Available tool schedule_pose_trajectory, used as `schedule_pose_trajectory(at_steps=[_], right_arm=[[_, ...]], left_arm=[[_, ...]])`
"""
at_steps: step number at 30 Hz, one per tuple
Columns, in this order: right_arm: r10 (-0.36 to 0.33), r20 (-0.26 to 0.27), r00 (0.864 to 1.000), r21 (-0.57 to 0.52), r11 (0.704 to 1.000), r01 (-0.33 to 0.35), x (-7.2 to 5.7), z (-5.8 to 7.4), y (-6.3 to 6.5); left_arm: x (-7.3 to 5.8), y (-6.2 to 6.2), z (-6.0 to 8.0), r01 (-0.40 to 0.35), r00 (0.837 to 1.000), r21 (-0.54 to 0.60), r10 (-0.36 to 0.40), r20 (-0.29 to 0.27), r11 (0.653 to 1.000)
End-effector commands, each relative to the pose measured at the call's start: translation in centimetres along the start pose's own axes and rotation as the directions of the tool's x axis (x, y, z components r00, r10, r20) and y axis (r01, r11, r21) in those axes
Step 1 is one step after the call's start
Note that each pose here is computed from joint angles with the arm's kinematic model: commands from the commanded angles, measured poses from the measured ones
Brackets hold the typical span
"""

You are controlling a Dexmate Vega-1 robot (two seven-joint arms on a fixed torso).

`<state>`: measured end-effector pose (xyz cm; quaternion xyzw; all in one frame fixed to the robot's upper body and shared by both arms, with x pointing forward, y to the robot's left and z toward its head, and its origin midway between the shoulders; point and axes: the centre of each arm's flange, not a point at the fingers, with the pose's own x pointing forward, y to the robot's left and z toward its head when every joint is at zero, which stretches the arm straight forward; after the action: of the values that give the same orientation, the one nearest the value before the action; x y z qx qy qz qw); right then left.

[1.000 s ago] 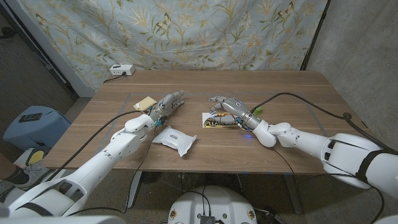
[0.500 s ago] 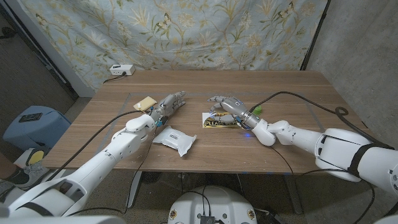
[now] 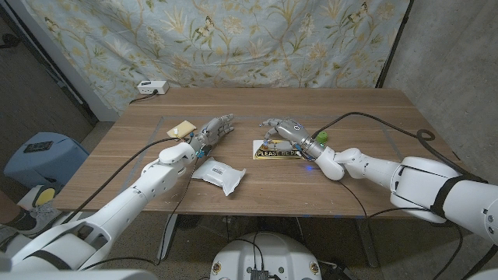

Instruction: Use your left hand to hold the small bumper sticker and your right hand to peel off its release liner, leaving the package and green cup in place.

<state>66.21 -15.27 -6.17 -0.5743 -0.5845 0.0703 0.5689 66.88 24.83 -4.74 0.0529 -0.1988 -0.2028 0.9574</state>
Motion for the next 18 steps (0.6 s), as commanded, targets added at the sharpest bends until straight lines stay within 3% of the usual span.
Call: schedule_pose_trajectory(at_steps=[1, 18], right_arm=[[-0.024, 0.012, 1.0, 0.007, 1.0, 0.024, 0.0, 0.2, -0.5], [-0.076, 0.041, 0.996, 0.003, 0.997, 0.076, 0.1, 0.5, -1.9]], left_arm=[[0.1, -0.3, -0.3, 0.007, 1.0, -0.008, -0.007, -0.003, 1.0], [0.2, -0.8, -0.1, 0.021, 1.0, -0.002, -0.021, 0.0, 1.0]])
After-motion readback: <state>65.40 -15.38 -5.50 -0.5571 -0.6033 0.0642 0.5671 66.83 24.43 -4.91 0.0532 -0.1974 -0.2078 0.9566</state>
